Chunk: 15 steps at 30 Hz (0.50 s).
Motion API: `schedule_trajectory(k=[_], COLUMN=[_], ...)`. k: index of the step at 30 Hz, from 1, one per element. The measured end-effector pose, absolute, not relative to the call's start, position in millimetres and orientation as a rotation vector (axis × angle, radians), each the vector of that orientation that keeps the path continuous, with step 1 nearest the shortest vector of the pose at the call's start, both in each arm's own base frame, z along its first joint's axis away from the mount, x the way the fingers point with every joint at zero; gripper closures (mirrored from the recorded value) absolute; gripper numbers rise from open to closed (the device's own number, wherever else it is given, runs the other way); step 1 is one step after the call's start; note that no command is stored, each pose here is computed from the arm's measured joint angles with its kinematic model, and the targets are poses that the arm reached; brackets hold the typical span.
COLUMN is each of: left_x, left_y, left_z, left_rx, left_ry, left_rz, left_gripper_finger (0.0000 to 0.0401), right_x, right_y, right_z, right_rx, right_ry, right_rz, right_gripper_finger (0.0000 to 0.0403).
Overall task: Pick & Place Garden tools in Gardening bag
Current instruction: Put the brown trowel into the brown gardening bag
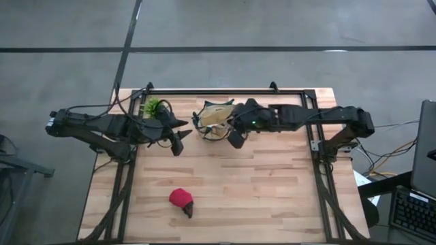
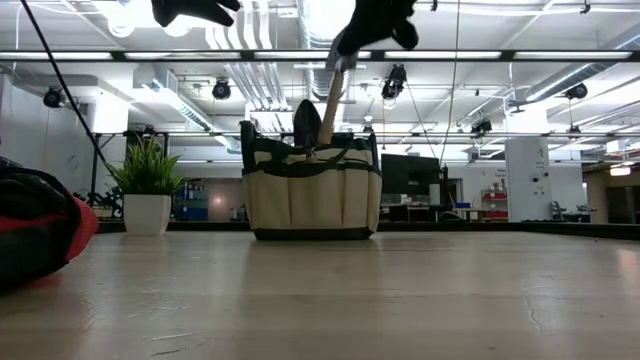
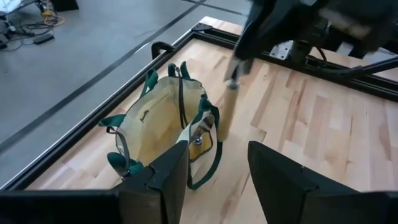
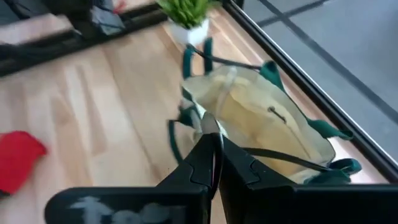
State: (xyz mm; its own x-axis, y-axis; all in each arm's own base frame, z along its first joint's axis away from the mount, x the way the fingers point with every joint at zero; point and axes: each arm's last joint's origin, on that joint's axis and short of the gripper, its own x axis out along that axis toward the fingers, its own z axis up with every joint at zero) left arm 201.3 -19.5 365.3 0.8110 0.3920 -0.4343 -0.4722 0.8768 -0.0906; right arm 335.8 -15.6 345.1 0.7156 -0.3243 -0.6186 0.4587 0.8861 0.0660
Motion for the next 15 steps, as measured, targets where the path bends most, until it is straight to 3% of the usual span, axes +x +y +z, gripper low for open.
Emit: schedule_trajectory(k=[15], left_x=[201], left_y=[-20], left_z=[365], left_rx=[-0.231], left_ry=[0.414], left_rz=[0.468], left_gripper_finger=[0.0229], right_x=[362], right_y=[-21], right_z=[320], right_rx=[0.109], right_ry=[0.648], right_rz=[-0.520], right_gripper_finger=[0.0394])
